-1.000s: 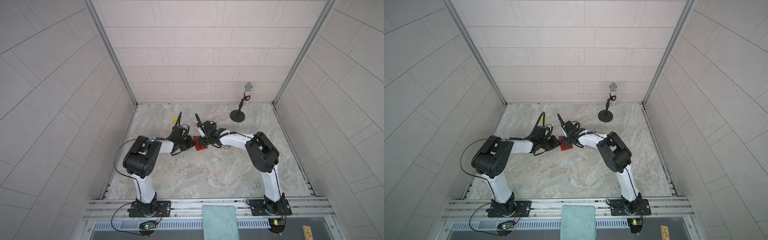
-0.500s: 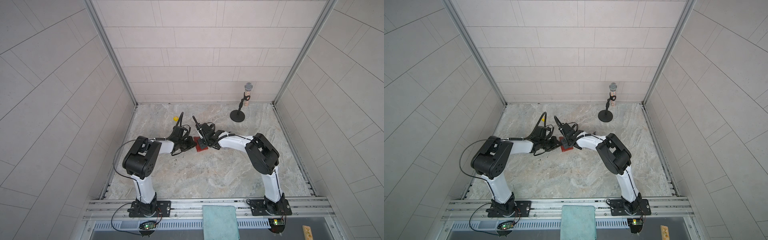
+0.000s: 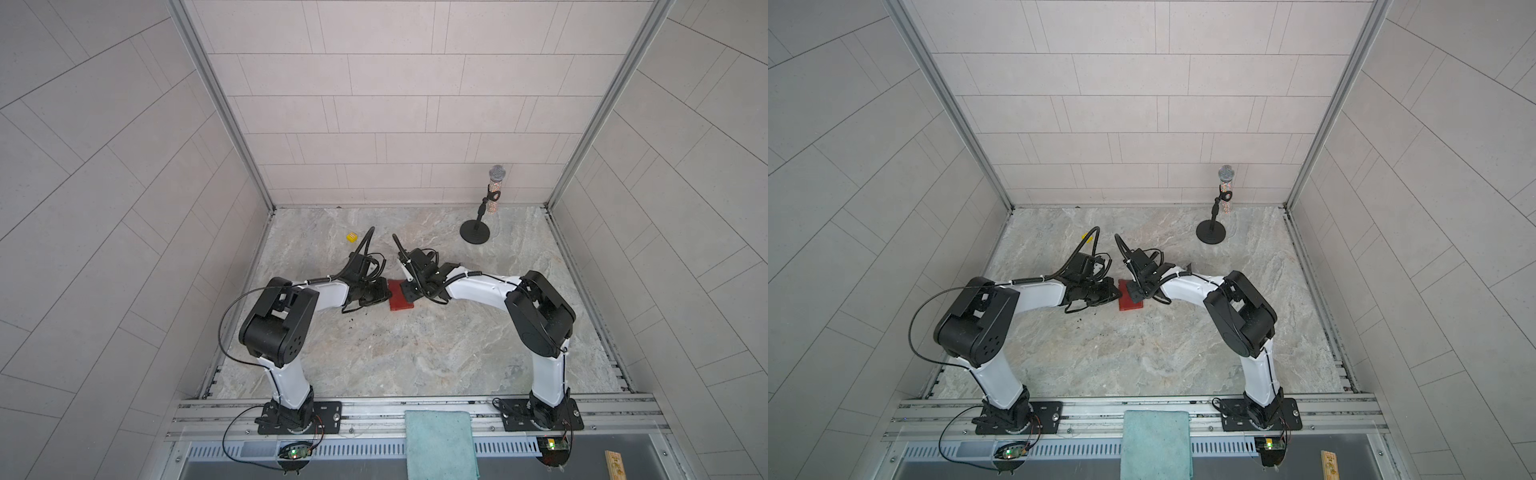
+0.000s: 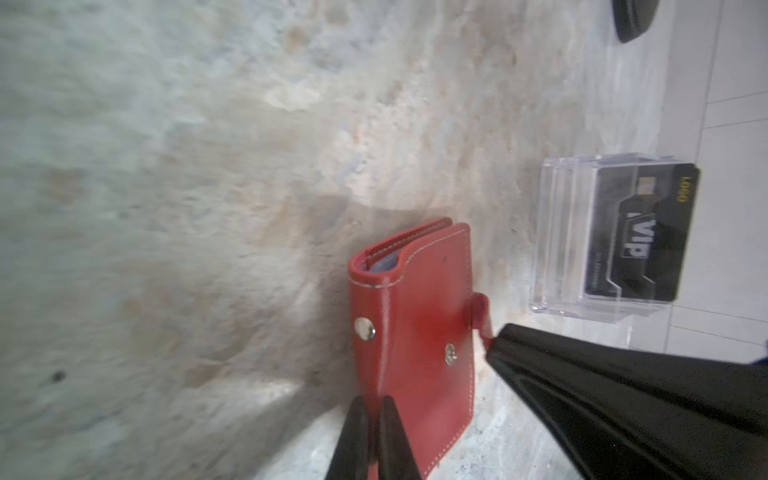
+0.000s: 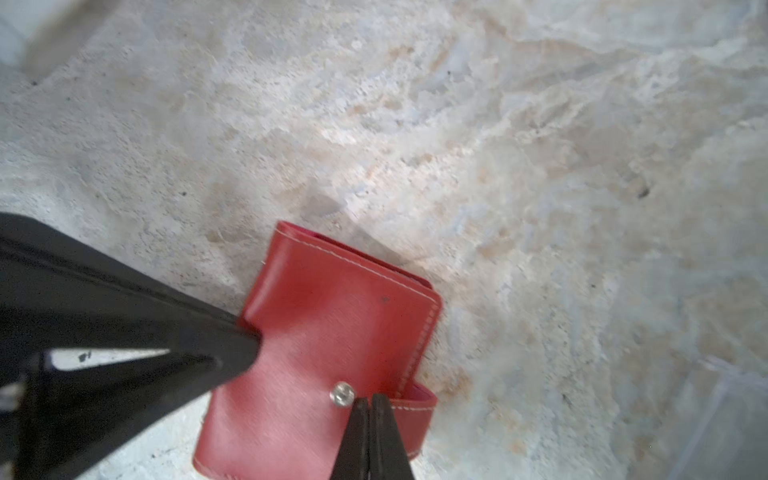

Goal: Put the credit cards into the card holder

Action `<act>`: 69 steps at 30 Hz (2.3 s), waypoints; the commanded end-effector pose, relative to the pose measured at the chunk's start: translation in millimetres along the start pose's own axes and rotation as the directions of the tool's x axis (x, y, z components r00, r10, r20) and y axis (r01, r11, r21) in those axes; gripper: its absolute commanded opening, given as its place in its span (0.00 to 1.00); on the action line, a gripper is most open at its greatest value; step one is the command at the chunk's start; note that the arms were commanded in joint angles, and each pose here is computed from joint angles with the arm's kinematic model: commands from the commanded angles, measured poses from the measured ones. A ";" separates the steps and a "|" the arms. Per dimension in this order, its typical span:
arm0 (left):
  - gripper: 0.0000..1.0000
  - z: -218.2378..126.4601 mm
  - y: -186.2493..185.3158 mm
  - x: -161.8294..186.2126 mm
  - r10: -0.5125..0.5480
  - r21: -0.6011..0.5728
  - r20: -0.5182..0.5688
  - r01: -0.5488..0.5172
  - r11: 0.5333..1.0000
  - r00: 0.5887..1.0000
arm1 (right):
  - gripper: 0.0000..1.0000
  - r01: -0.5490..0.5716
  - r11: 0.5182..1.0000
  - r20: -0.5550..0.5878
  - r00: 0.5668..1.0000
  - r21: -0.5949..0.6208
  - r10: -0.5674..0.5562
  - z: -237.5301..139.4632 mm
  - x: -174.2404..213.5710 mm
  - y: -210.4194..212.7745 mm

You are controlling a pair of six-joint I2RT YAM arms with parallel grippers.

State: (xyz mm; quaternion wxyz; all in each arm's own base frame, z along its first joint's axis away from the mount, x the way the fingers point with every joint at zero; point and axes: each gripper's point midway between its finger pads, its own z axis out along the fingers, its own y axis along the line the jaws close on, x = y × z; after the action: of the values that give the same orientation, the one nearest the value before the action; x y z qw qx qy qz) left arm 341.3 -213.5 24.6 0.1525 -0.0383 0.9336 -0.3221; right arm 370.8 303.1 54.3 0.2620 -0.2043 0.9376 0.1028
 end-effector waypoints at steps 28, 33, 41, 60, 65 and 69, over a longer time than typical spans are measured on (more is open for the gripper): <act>0.57 -40.3 -52.1 -9.0 0.110 0.223 0.129 -0.136 0.965 0.986 | 0.00 -0.146 0.947 0.153 0.969 -0.287 0.195 -67.1 -36.3 31.8; 0.61 -38.5 -56.4 -8.0 0.105 0.256 0.125 -0.134 0.957 0.987 | 0.00 -0.147 0.938 0.172 0.963 -0.314 0.208 -76.3 -39.9 34.6; 0.61 -37.0 -55.6 -5.5 0.106 0.264 0.119 -0.134 0.955 0.987 | 0.00 -0.147 0.912 0.190 0.954 -0.382 0.233 -83.8 -45.9 44.5; 0.57 -36.5 -46.1 -2.9 0.106 0.222 0.127 -0.133 0.966 0.986 | 0.00 -0.152 0.888 0.233 0.933 -0.433 0.273 -92.6 -51.8 45.2; 0.51 -36.4 -39.7 -2.9 0.107 0.184 0.127 -0.129 0.974 0.986 | 0.00 -0.156 0.891 0.228 0.935 -0.426 0.273 -90.4 -50.3 43.4; 0.39 -37.6 -26.5 -2.1 0.117 0.105 0.126 -0.131 0.986 0.985 | 0.00 -0.165 0.904 0.219 0.939 -0.394 0.267 -85.4 -45.9 38.3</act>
State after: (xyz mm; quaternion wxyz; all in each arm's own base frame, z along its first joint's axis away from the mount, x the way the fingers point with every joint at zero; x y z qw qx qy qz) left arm 331.5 -222.6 70.3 0.2198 0.0079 0.8933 -0.3920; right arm 350.1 332.5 147.5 0.3193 -0.1351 0.8749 0.3381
